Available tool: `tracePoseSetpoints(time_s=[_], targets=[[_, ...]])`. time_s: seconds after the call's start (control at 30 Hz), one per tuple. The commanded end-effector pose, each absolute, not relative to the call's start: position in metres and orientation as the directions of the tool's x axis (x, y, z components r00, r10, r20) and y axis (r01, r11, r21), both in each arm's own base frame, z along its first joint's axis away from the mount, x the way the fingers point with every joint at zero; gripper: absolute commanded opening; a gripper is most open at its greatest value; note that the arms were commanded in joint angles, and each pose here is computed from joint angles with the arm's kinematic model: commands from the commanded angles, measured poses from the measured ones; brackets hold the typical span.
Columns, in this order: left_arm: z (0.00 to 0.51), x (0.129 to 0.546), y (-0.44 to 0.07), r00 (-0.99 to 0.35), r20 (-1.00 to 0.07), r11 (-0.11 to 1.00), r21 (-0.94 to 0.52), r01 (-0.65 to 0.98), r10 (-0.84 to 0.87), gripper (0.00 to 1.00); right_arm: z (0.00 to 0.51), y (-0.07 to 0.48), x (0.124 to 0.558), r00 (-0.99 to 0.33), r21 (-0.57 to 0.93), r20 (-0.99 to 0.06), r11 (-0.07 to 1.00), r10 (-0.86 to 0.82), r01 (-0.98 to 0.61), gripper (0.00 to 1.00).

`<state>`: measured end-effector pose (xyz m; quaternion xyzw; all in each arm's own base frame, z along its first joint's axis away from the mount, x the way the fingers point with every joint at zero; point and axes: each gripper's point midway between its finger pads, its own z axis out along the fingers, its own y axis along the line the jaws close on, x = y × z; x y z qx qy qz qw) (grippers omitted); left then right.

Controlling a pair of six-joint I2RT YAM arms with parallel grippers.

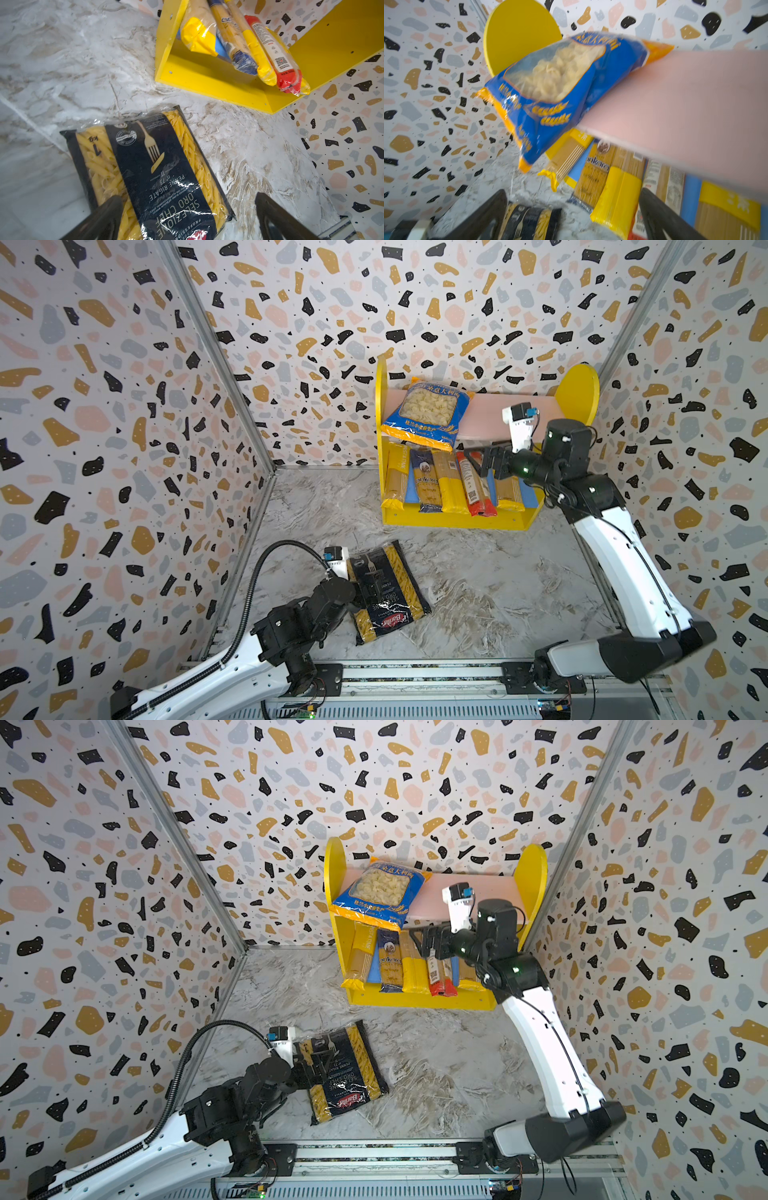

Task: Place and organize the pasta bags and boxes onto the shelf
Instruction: 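Open the right gripper and withdraw it from the upper shelf, then lower the right gripper toward the black Barilla penne bag beside the left gripper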

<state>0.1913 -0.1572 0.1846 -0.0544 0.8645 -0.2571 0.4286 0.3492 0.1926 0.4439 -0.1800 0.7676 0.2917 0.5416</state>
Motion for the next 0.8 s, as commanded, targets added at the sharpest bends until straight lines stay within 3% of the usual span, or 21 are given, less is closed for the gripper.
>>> tracePoseSetpoints(time_s=[0.0,0.37,0.57,0.77], targets=[[0.169,0.186,-0.144,-0.631,-0.650,0.826,-0.563,0.026,-0.423,1.00,0.448,0.186,0.309,-0.313,0.270,-0.945,0.752,0.089,-0.602,0.99],[0.120,0.178,-0.131,-0.672,-0.566,0.824,-0.555,-0.118,-0.477,0.98,0.283,0.214,0.221,-0.588,0.420,-0.808,0.677,-0.025,-0.605,0.99],[0.094,0.174,-0.129,-0.673,-0.506,0.787,-0.587,-0.189,-0.539,0.98,0.206,0.232,0.211,-0.698,0.514,-0.713,0.626,-0.068,-0.586,0.99],[0.082,0.171,-0.123,-0.664,-0.481,0.768,-0.598,-0.229,-0.572,0.98,0.173,0.251,0.216,-0.742,0.565,-0.663,0.582,-0.103,-0.585,0.99]])
